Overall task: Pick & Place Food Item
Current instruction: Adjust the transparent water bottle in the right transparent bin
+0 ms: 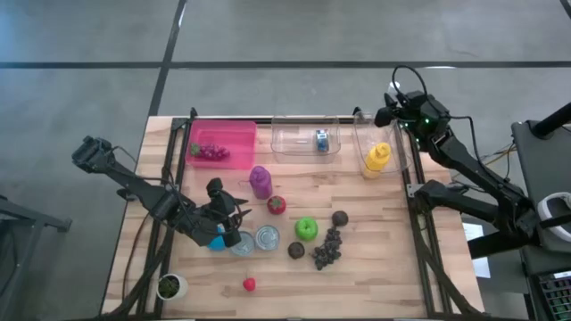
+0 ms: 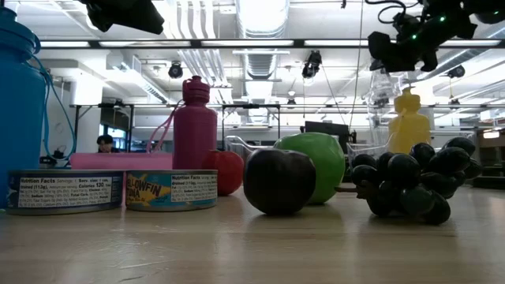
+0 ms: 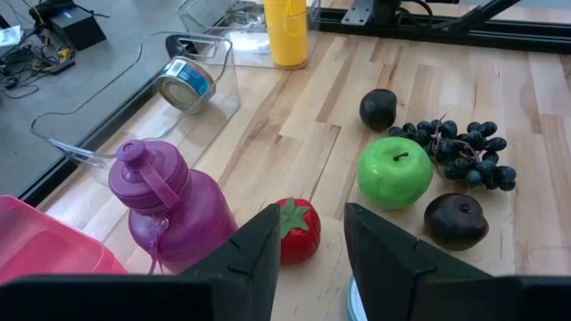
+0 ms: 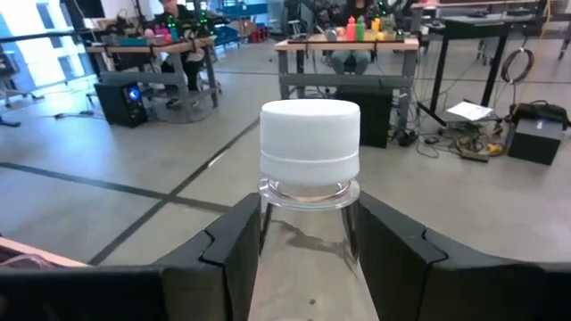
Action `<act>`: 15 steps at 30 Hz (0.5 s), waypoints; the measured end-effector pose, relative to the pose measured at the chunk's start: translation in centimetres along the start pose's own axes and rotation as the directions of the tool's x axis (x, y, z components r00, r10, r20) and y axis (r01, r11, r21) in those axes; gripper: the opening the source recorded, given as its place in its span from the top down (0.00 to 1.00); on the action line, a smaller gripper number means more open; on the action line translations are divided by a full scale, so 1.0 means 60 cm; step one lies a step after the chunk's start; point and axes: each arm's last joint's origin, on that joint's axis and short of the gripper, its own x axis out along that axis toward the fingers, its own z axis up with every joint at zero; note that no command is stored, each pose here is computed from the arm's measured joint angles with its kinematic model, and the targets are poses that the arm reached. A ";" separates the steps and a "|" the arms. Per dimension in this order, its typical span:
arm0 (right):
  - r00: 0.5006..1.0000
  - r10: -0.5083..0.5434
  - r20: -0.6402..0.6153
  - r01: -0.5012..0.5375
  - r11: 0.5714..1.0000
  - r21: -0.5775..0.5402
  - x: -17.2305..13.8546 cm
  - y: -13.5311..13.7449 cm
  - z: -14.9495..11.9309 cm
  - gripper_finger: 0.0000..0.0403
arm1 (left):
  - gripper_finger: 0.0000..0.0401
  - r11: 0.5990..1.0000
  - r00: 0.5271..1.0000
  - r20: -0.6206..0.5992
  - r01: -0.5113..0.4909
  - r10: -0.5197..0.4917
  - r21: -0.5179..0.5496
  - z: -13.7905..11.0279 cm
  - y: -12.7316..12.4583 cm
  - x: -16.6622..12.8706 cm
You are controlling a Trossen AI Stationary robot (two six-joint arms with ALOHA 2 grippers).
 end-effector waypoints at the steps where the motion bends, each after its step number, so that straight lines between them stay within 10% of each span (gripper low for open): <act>1: 1.000 0.003 0.001 -0.003 1.000 0.000 -0.002 0.001 0.001 0.61 | 0.68 1.000 1.000 0.000 0.000 0.000 0.000 0.000 0.000 0.000; 15: 1.000 -0.027 -0.001 0.027 1.000 -0.006 0.005 0.002 -0.002 0.60 | 0.68 1.000 1.000 0.000 0.000 0.000 0.000 0.000 0.000 0.000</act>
